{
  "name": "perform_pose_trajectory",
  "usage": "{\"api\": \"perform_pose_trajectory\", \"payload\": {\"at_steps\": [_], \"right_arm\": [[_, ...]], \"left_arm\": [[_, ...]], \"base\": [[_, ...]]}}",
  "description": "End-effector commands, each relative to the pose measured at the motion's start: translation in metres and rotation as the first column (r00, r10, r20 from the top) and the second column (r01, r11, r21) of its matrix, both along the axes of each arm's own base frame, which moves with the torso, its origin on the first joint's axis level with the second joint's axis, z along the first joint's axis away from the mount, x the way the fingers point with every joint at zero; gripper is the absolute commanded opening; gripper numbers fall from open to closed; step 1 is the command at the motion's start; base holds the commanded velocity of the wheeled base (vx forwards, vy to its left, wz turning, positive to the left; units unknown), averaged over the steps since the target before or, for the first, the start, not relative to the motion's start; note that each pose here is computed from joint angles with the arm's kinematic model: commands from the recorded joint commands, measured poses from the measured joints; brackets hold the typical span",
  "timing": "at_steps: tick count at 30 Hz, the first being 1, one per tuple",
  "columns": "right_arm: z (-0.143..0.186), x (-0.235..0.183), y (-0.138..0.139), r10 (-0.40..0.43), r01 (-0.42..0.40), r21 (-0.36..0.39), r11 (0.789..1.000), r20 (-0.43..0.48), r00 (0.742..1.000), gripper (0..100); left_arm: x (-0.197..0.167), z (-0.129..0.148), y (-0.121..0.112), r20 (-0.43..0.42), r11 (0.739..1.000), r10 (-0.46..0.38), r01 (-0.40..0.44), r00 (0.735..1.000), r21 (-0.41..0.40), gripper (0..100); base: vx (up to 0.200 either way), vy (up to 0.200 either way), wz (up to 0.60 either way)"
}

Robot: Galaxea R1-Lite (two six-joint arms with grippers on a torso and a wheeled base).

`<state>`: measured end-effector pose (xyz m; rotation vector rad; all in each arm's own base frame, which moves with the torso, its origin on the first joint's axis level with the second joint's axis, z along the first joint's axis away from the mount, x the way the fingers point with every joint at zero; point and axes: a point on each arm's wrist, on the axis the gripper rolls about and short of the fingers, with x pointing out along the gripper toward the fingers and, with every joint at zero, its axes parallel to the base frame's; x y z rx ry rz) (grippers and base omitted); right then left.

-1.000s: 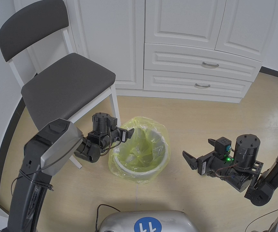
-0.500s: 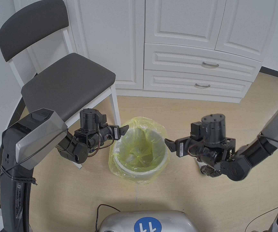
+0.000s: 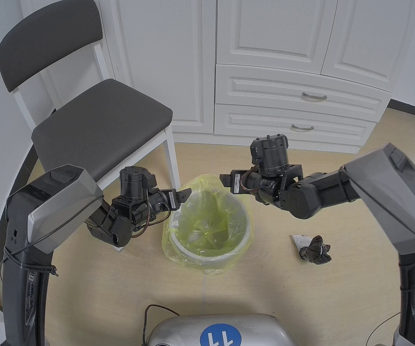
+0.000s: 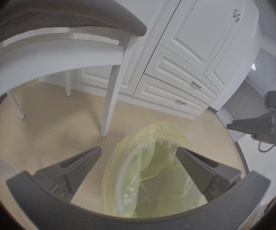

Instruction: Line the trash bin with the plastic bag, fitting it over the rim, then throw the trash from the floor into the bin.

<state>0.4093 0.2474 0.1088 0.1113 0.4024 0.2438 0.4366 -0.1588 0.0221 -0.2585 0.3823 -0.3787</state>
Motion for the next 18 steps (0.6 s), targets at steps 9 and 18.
{"api": "perform_pose_trajectory", "payload": {"at_steps": [9, 18], "right_arm": [[-0.100, 0.059, -0.006, -0.104, 0.098, -0.048, 0.994, -0.137, 0.985, 100], [-0.088, 0.070, -0.015, -0.149, 0.150, 0.007, 0.989, -0.107, 0.983, 100]], "left_arm": [[0.017, -0.042, 0.002, -0.061, 0.999, 0.029, -0.030, 0.998, -0.018, 100], [0.025, -0.047, 0.005, -0.041, 0.998, 0.058, -0.058, 0.998, -0.020, 100]], "base": [[0.000, 0.000, 0.00], [0.000, 0.000, 0.00]]}}
